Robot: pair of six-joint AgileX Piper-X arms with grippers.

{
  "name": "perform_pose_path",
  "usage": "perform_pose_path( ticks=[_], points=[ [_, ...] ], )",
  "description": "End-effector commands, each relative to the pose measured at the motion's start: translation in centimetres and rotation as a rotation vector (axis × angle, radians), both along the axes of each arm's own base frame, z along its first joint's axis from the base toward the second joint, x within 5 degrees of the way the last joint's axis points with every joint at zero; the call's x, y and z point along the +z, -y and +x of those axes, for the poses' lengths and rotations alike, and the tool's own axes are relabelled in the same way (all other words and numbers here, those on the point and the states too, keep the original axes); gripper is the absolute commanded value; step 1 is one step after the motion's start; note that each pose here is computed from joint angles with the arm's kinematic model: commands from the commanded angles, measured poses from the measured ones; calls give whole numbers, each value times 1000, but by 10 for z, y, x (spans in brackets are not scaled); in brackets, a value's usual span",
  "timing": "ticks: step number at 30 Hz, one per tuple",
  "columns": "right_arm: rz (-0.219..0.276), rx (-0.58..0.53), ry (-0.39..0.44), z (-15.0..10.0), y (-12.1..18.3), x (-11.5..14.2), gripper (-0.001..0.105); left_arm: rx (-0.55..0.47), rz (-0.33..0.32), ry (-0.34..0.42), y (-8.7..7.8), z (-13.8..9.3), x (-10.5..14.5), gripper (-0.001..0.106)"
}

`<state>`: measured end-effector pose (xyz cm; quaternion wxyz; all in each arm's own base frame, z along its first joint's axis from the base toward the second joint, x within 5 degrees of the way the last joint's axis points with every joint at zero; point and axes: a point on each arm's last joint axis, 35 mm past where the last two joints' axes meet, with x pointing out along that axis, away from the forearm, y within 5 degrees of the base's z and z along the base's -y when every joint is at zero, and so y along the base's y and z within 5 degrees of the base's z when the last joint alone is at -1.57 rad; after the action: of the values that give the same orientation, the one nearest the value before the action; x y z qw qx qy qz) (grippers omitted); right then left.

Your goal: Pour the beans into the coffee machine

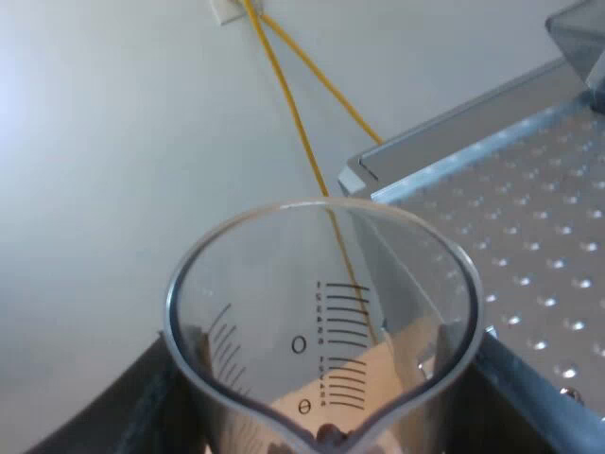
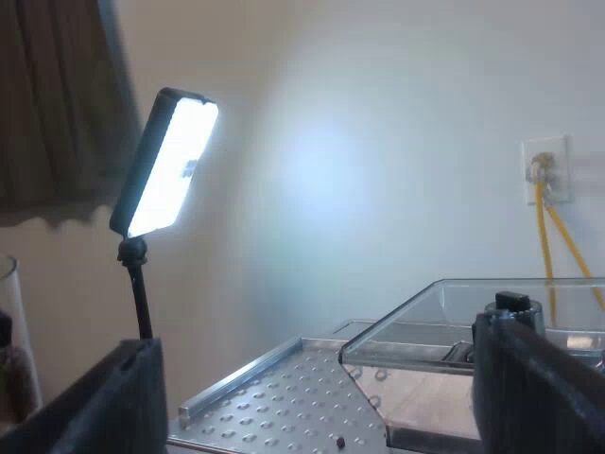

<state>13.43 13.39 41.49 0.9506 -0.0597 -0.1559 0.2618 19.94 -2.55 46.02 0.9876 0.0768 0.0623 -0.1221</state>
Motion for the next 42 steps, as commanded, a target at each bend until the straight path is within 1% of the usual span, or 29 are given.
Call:
perform_pose_path(
  ticks=[1,3,6,10,12,15,22,24,27,28,30,33,35,41,42],
  points=[
    [17,-6,36,-3,3,8,68,-6,6,-14,4,5,6,40],
    [17,-6,36,-3,3,8,68,-3,9,-18,6,9,9,40],
    [17,-6,36,-3,3,8,68,-37,13,-42,16,20,20,40],
    [17,-6,36,-3,3,8,68,-38,17,-44,21,25,25,40],
    [17,-6,36,-3,3,8,68,-53,19,-49,26,31,31,40],
    [17,-6,36,-3,3,8,68,-73,27,-58,40,45,43,40],
    [17,-6,36,-3,3,8,68,-109,34,-48,64,58,53,40],
    [17,-6,36,-3,3,8,68,-119,46,-66,76,64,55,40],
    [17,-6,36,-3,3,8,68,-126,66,-97,87,72,55,40],
    [17,-6,36,-3,3,8,68,-128,67,-103,88,73,54,40],
    [17,-6,36,-3,3,8,68,-134,81,-119,98,81,57,40],
    [17,-6,36,-3,3,8,68,-128,85,-112,107,91,61,40],
    [17,-6,36,-3,3,8,68,-124,83,-105,109,94,64,40],
    [17,-6,36,-3,3,8,68,-101,106,-147,119,117,63,40],
    [17,-6,36,-3,3,8,68,-100,105,-144,119,118,64,40]
  ],
)
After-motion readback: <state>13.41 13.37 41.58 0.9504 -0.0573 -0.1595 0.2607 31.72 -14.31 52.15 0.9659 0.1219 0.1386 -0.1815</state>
